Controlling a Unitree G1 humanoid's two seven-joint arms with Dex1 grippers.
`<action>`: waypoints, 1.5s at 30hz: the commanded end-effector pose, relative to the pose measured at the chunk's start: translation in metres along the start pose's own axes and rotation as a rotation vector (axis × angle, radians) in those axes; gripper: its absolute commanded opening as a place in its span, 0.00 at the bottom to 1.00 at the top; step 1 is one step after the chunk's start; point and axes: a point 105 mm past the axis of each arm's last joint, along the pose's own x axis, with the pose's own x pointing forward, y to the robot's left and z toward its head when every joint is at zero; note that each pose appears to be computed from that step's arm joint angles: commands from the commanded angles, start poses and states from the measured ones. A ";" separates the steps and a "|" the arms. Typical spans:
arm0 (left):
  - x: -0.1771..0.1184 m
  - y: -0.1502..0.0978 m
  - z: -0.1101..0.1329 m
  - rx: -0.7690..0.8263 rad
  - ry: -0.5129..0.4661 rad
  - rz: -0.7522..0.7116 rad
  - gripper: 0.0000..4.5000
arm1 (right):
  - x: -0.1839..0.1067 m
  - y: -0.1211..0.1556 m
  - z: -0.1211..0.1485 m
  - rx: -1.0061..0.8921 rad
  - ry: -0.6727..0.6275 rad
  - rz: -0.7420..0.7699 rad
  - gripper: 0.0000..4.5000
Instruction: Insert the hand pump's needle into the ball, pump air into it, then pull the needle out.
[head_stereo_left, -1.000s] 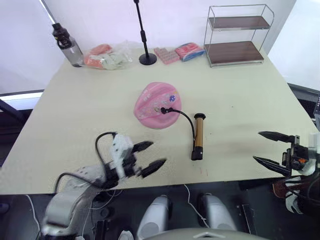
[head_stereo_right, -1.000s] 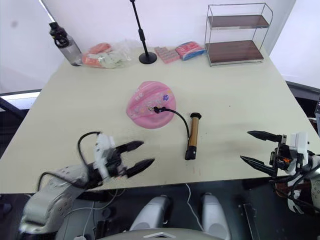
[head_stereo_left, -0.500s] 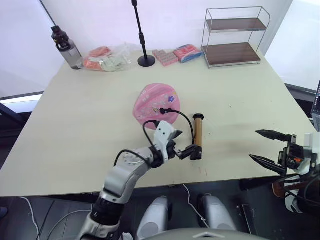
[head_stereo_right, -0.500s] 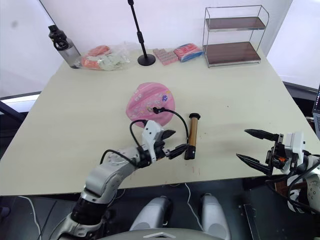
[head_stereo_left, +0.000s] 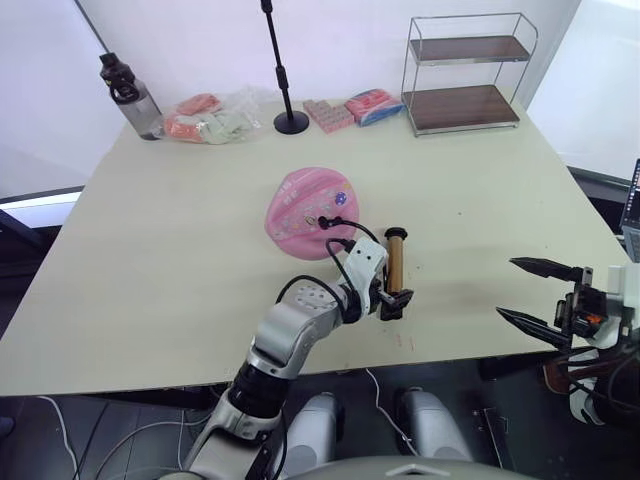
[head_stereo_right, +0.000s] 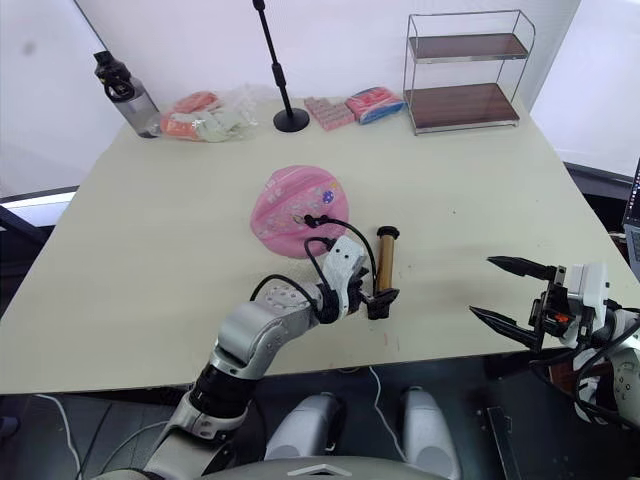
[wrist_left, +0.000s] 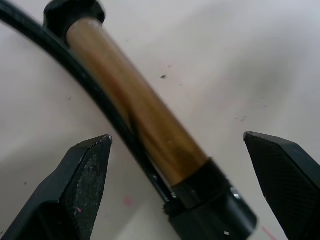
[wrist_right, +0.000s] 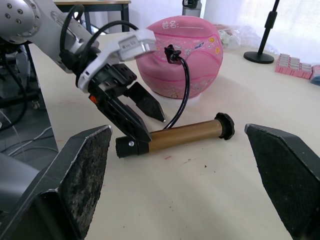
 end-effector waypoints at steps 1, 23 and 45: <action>0.002 -0.005 0.002 0.023 0.016 0.024 1.00 | 0.003 0.001 0.010 -0.043 -0.026 0.012 1.00; -0.003 -0.007 -0.024 0.073 0.145 0.046 1.00 | 0.010 0.006 0.008 -0.027 -0.033 0.023 1.00; -0.022 0.009 -0.041 0.122 0.201 0.039 0.63 | 0.008 0.013 0.002 0.001 -0.003 0.096 1.00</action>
